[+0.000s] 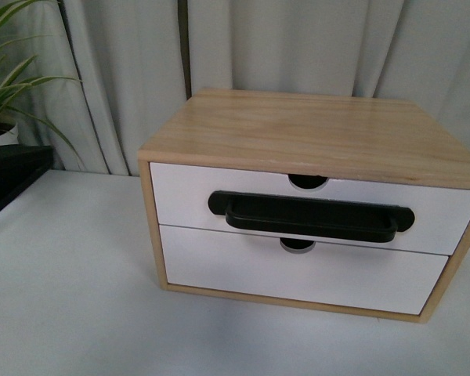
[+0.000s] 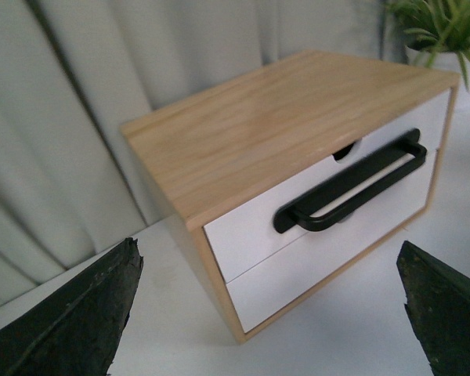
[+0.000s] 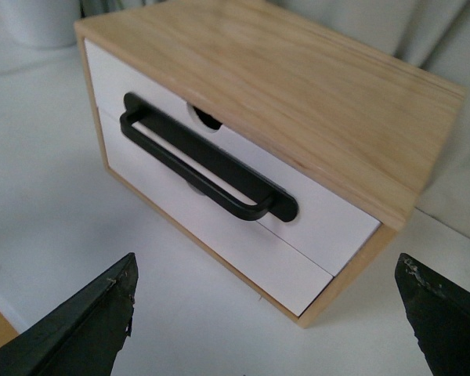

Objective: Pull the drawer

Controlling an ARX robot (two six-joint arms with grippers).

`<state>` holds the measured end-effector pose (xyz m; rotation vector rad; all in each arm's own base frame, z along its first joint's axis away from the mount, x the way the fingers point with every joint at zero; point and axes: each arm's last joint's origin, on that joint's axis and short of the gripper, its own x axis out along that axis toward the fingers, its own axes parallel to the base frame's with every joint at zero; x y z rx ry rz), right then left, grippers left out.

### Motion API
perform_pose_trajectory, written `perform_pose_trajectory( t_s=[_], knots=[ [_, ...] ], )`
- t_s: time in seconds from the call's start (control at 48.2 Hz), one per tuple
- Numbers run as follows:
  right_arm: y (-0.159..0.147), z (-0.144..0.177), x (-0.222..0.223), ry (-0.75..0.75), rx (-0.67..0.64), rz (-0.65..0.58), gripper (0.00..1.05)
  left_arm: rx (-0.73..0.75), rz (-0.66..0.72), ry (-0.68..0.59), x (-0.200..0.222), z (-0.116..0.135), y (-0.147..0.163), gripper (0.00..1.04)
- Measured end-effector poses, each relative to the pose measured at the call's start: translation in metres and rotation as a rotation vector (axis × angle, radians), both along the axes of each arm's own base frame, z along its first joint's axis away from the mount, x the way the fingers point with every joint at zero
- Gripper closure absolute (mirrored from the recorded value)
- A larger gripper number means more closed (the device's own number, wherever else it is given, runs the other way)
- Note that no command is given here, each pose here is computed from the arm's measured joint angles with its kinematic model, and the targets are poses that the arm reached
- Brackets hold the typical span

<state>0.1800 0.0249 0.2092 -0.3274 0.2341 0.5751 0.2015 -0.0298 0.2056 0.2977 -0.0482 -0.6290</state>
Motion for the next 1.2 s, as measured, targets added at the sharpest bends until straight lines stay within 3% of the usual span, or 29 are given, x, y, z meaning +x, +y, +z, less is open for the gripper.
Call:
perform_pose_trajectory(
  t_s=[0.166, 0.394, 0.643, 0.933, 1.203],
  knots=[
    [0.01, 0.003, 0.038, 0.001, -0.136, 0.134, 0.09, 0.133, -0.291, 0.06, 0.051, 0.006, -0.028, 0.06],
    [0.023, -0.005, 0.057, 0.038, -0.295, 0.286, 0.09, 0.362, -0.509, 0.084, 0.071, 0.005, -0.074, 0.06],
    [0.042, -0.016, 0.07, 0.023, -0.416, 0.386, 0.09, 0.541, -0.59, 0.074, 0.086, 0.0, -0.101, 0.06],
    [0.061, -0.016, 0.081, 0.012, -0.494, 0.461, 0.09, 0.728, -0.586, 0.033, 0.102, -0.01, -0.119, 0.06],
    [0.066, -0.024, 0.088, 0.022, -0.54, 0.496, 0.09, 0.789, -0.617, 0.021, 0.107, -0.015, -0.13, 0.06]
  ],
)
